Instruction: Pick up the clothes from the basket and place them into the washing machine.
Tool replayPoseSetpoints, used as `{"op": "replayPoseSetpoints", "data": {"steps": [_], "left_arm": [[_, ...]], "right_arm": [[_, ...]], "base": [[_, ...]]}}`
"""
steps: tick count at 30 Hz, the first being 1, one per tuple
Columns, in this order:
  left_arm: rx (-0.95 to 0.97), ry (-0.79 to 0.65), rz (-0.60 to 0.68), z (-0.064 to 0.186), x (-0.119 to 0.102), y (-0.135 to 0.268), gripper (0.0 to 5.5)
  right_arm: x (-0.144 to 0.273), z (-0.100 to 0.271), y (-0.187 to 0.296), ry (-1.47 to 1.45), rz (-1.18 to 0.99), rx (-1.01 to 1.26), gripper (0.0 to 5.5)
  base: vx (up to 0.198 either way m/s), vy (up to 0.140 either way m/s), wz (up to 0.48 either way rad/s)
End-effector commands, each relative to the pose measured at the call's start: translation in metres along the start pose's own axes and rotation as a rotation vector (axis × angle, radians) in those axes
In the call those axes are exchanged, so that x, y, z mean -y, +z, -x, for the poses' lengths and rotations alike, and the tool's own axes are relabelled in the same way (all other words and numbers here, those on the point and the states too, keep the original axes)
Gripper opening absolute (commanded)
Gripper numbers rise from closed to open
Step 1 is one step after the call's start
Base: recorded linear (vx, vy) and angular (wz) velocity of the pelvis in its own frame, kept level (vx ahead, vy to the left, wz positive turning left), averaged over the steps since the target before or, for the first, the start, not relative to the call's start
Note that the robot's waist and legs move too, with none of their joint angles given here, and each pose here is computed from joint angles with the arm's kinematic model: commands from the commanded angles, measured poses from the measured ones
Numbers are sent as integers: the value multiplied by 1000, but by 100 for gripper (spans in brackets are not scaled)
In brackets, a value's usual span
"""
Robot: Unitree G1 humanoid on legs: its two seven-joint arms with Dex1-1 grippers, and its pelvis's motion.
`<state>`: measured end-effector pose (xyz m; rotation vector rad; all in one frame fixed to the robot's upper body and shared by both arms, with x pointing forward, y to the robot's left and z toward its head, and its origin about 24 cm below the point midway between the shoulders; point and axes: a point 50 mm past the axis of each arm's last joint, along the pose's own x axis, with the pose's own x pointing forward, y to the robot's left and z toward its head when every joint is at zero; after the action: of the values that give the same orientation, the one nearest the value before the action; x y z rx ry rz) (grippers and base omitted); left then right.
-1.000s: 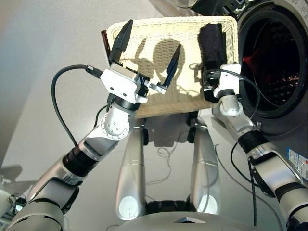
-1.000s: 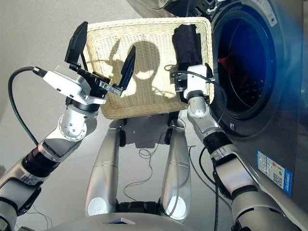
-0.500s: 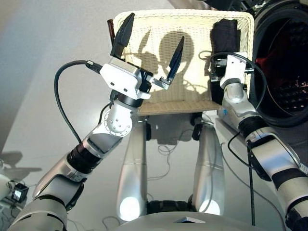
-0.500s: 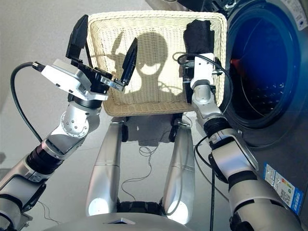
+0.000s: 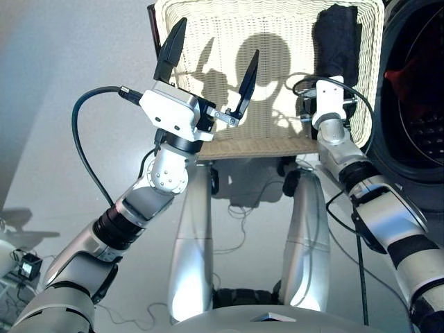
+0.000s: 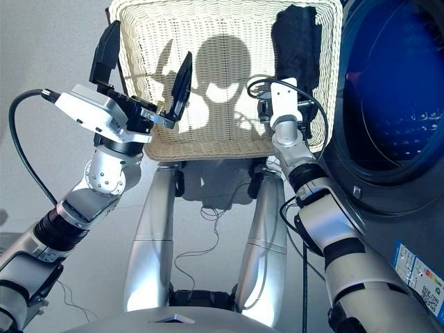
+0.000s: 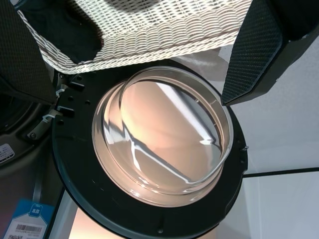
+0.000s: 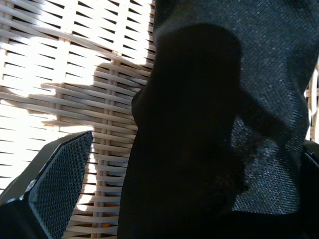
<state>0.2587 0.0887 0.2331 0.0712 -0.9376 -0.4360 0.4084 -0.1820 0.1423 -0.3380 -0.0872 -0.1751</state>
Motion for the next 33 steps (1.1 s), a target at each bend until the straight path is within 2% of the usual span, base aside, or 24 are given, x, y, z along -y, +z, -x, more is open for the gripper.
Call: {"op": "replayPoseSetpoints", "data": {"steps": [1,12,33], "left_arm": [[166,1,48,-5,8,31,550],[153,14,40,-3,4,31,550],[151,25,60,2,0,37,550]], "right_arm": [[8,-3,3,-30,-26,-6,550],[21,-8,8,-115,-128,-18,550],[70,-18,22,-307,-107,-38,550]], "base": [[0,0,0],[0,0,0],[0,0,0]]}}
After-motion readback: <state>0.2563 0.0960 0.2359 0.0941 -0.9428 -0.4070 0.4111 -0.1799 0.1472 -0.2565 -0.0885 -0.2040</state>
